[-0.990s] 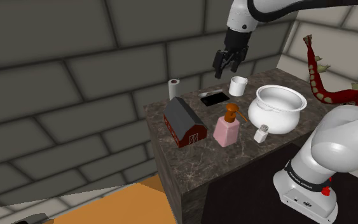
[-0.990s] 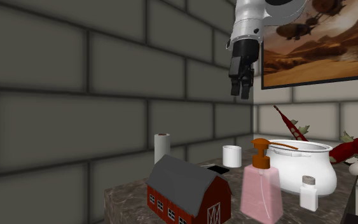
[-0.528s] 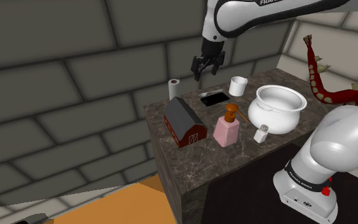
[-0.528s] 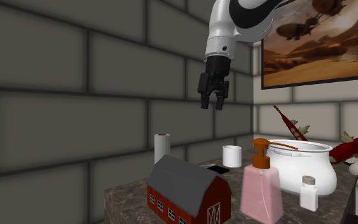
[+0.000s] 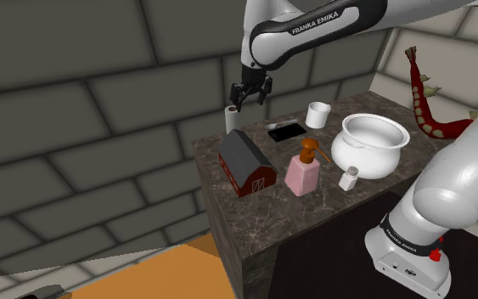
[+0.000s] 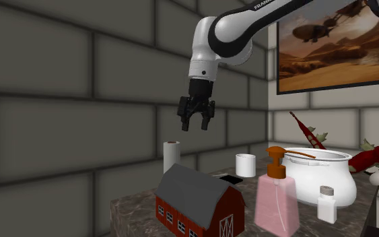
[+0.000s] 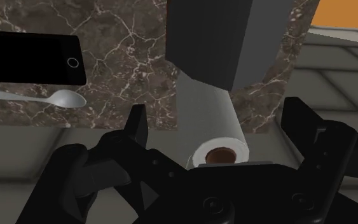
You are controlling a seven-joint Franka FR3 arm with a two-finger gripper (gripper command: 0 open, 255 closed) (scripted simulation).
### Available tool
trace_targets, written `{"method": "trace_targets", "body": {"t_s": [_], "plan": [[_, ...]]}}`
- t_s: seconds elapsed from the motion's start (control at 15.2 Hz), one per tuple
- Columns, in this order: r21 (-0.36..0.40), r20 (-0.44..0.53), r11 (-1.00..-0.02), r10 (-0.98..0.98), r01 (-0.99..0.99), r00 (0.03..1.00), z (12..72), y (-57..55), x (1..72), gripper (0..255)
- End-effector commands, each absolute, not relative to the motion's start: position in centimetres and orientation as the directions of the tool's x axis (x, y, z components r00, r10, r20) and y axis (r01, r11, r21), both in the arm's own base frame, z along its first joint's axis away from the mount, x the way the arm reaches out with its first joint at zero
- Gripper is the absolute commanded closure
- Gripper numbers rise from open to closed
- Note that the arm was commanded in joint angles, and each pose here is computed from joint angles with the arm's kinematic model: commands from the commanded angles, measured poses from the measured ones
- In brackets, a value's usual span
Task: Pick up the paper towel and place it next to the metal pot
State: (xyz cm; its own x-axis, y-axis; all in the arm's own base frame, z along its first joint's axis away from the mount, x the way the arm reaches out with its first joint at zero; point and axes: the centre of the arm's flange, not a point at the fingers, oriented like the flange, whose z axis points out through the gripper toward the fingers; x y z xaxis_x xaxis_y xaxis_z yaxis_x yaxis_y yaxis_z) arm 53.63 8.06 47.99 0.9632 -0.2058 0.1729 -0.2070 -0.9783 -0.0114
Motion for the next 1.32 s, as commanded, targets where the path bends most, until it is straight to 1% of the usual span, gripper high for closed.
{"method": "trace_targets", "body": {"t_s": [0.0,0.26,0.79,1.25], "plan": [[-0.007,0.183,-0.975,-0.220,-0.223,0.958,47.2,8.3,55.8,0],[0.001,0.202,-0.968,-0.246,-0.251,0.948,45.2,8.9,60.3,0],[0.001,0.202,-0.968,-0.246,-0.251,0.948,41.3,8.7,61.1,0],[0.002,0.202,-0.968,-0.246,-0.251,0.948,41.3,8.7,61.1,0]]}}
